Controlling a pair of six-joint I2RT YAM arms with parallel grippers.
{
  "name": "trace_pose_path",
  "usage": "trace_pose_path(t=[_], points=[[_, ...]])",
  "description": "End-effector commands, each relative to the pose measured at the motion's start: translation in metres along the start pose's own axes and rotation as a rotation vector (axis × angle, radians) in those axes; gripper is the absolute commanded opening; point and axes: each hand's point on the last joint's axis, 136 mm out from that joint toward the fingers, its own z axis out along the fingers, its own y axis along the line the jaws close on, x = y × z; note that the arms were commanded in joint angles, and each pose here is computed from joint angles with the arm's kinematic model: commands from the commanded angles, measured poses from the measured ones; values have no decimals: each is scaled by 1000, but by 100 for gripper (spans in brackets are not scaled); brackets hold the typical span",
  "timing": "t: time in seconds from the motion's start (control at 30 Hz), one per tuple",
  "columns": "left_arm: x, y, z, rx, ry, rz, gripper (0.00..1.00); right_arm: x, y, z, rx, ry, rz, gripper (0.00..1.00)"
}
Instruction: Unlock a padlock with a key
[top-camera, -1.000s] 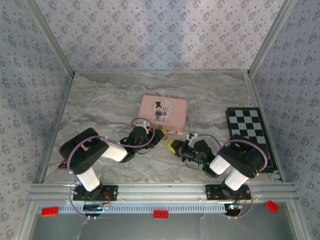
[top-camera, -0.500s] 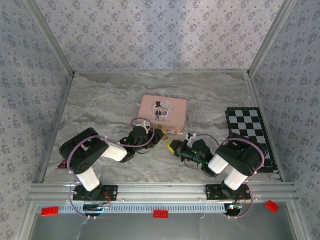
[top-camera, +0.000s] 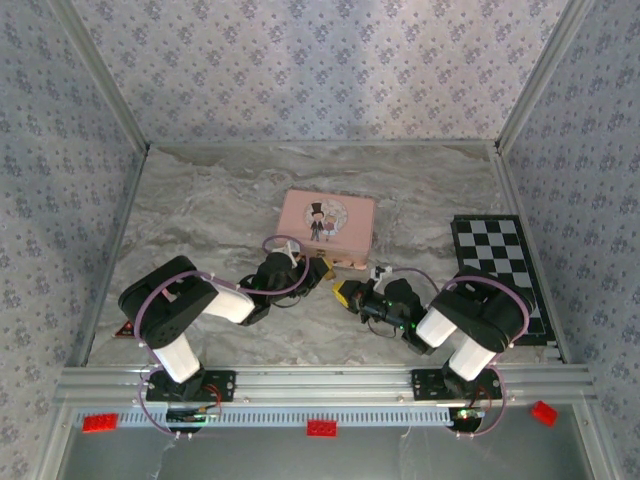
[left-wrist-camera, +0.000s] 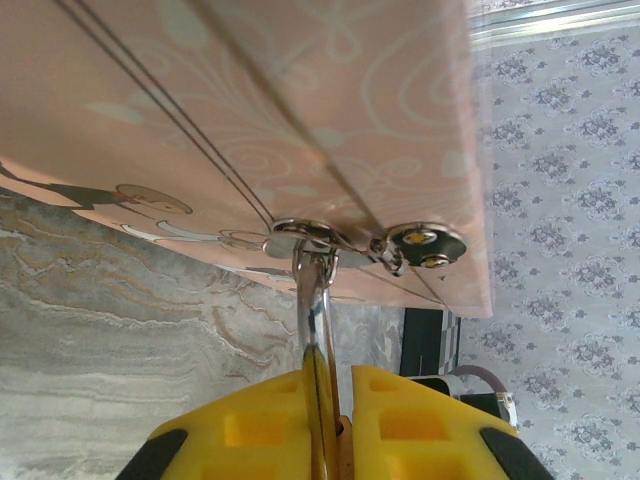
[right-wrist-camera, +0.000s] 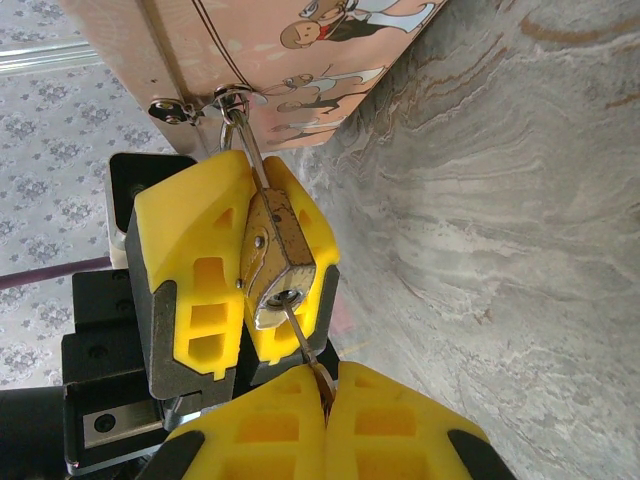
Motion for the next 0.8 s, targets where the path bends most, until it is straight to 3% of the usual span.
trace_pose_path(t=[0.0, 0.77], points=[[6, -44, -1, 170, 33, 33, 0, -3, 14, 3, -47, -13, 3, 0], [23, -59, -11, 208, 46, 90, 0, -19, 41, 2, -122, -17, 35, 0]])
